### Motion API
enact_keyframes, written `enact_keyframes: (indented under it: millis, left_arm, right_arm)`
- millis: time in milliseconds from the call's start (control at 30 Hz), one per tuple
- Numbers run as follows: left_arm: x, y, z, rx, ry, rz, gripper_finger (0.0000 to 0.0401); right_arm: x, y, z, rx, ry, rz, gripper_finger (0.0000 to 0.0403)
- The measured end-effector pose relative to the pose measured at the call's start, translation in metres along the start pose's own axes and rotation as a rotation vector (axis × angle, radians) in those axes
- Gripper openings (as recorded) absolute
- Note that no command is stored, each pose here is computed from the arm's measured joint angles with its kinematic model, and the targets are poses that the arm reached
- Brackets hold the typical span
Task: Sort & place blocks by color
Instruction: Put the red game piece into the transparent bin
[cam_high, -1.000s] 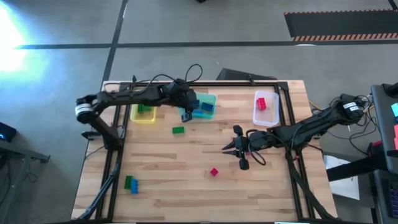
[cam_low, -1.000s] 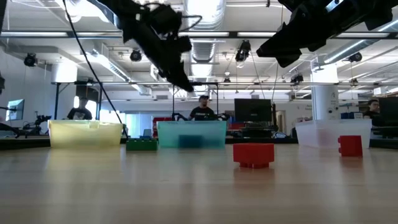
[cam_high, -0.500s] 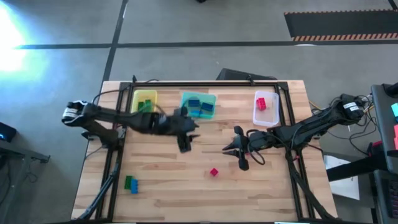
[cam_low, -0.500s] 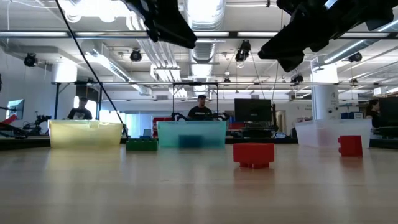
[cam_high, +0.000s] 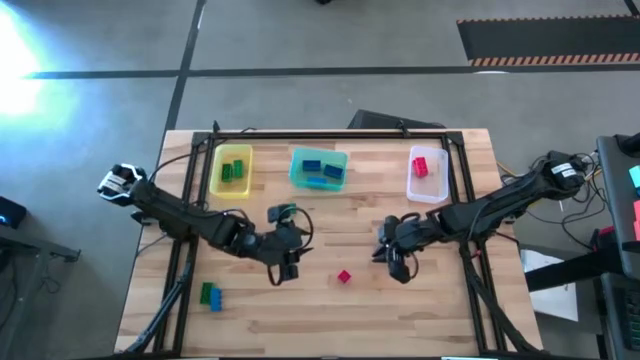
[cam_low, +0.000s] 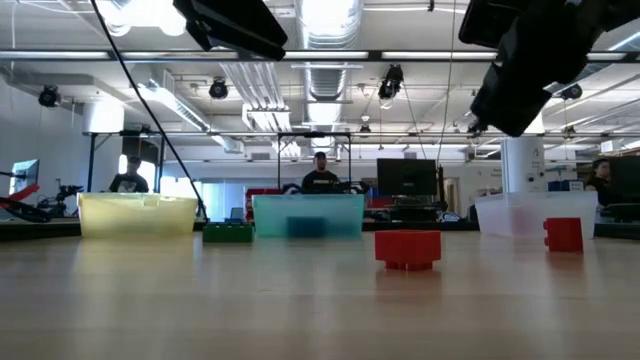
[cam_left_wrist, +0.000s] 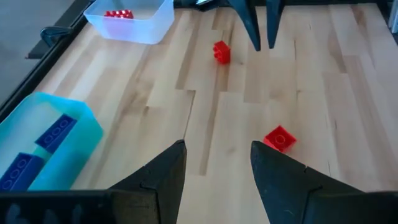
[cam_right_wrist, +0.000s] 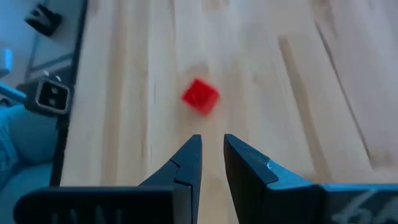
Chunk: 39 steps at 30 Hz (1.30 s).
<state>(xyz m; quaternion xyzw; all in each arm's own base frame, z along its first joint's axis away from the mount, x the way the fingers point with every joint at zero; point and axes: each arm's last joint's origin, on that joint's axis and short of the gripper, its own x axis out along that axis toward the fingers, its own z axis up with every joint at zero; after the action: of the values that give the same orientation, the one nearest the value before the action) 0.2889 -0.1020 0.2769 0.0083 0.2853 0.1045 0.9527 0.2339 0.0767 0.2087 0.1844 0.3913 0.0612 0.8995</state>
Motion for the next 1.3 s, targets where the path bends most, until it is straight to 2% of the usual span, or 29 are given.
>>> enact_keyframes:
  millis: [233,433,567,633,733,967,1100,1300]
  left_arm:
    - [-0.001,-0.002,0.000,-0.011,-0.004,0.005,0.0164]
    - [-0.001,-0.002,0.000,-0.018,-0.004,0.005,0.0164]
    - [-0.001,-0.002,0.000,-0.017,-0.004,0.005,0.0164]
    - [-0.001,-0.002,-0.001,-0.017,-0.004,0.005,0.0164]
    - [0.000,-0.001,-0.004,-0.012,0.003,0.011,0.0164]
    - [0.003,0.000,-0.011,0.000,0.015,0.040,0.0164]
    - [0.003,0.001,-0.011,0.001,0.009,0.059,0.0164]
    - [0.003,0.001,-0.012,0.003,0.009,0.066,0.0164]
  right_arm:
    - [-0.012,0.004,-0.012,0.183,0.233,-0.136,0.0057]
    - [-0.025,-0.004,-0.030,0.439,0.448,-0.314,0.0056]
    - [-0.034,-0.011,-0.041,0.549,0.538,-0.470,0.0057]
    - [-0.037,-0.013,-0.044,0.563,0.545,-0.524,0.0058]
    - [-0.036,-0.014,-0.043,0.566,0.525,-0.535,0.0075]
    - [-0.031,-0.019,-0.039,0.617,0.449,-0.597,0.0173]
    - [-0.021,-0.023,-0.034,0.621,0.413,-0.591,0.0227]
    - [-0.004,-0.029,-0.032,0.603,0.425,-0.599,0.0257]
